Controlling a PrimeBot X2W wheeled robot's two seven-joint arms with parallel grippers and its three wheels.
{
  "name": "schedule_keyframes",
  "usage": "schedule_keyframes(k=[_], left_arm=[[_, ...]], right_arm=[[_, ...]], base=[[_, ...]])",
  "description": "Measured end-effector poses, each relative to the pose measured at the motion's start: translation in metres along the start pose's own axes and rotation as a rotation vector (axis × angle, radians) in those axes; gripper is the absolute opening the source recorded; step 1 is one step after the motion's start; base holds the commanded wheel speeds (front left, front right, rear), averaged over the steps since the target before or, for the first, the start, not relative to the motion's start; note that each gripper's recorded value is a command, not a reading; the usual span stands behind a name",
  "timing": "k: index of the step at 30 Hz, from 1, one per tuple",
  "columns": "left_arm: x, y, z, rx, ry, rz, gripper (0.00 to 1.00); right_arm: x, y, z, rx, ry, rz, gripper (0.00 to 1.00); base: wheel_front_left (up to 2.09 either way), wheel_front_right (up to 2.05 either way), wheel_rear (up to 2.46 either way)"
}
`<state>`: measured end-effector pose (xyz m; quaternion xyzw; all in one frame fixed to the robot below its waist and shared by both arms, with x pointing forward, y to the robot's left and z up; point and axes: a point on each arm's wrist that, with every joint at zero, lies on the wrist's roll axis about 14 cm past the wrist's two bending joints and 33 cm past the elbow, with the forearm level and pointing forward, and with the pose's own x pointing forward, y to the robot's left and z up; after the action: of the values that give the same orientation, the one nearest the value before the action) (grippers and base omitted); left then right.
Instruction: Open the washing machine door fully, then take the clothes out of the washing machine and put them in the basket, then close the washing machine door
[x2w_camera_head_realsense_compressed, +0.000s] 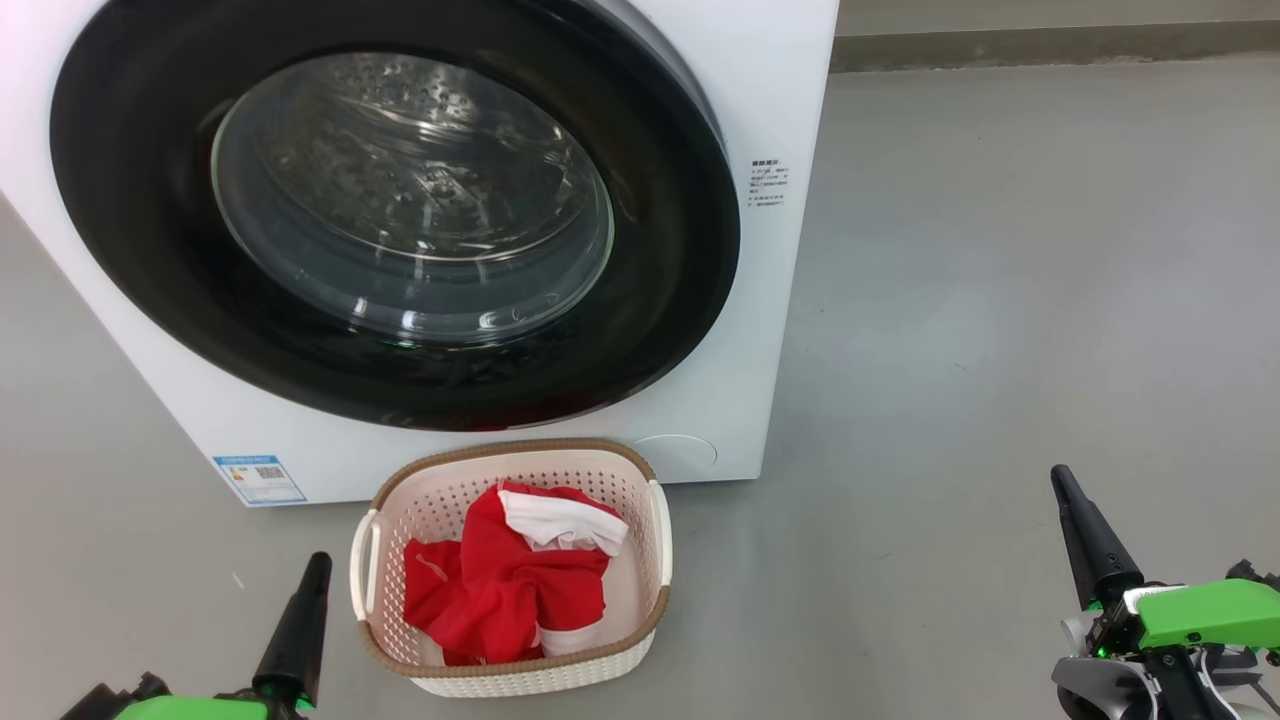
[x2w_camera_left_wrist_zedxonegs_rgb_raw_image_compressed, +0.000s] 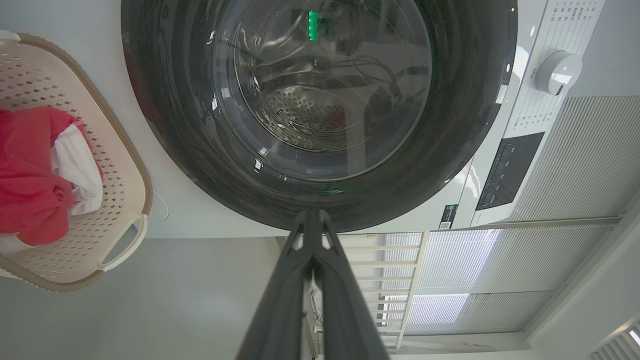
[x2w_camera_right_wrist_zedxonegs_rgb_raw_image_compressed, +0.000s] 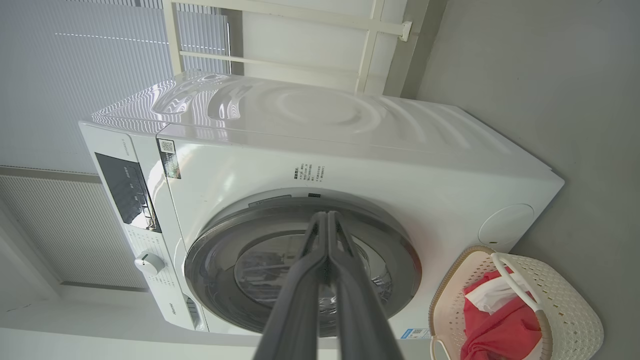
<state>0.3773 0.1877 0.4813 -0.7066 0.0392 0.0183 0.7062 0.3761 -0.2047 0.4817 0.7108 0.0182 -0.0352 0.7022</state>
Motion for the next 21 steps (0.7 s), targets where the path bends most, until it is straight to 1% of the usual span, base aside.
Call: schedule_keyframes(k=[21], left_arm=[[0.0000, -0.0001, 0.0000, 0.000, 0.000, 0.000, 0.00]], right_arm=[[0.0000, 0.0000, 0.0004, 0.000, -0.001, 0.000, 0.00]], base=[[0.00, 0.00, 0.00]])
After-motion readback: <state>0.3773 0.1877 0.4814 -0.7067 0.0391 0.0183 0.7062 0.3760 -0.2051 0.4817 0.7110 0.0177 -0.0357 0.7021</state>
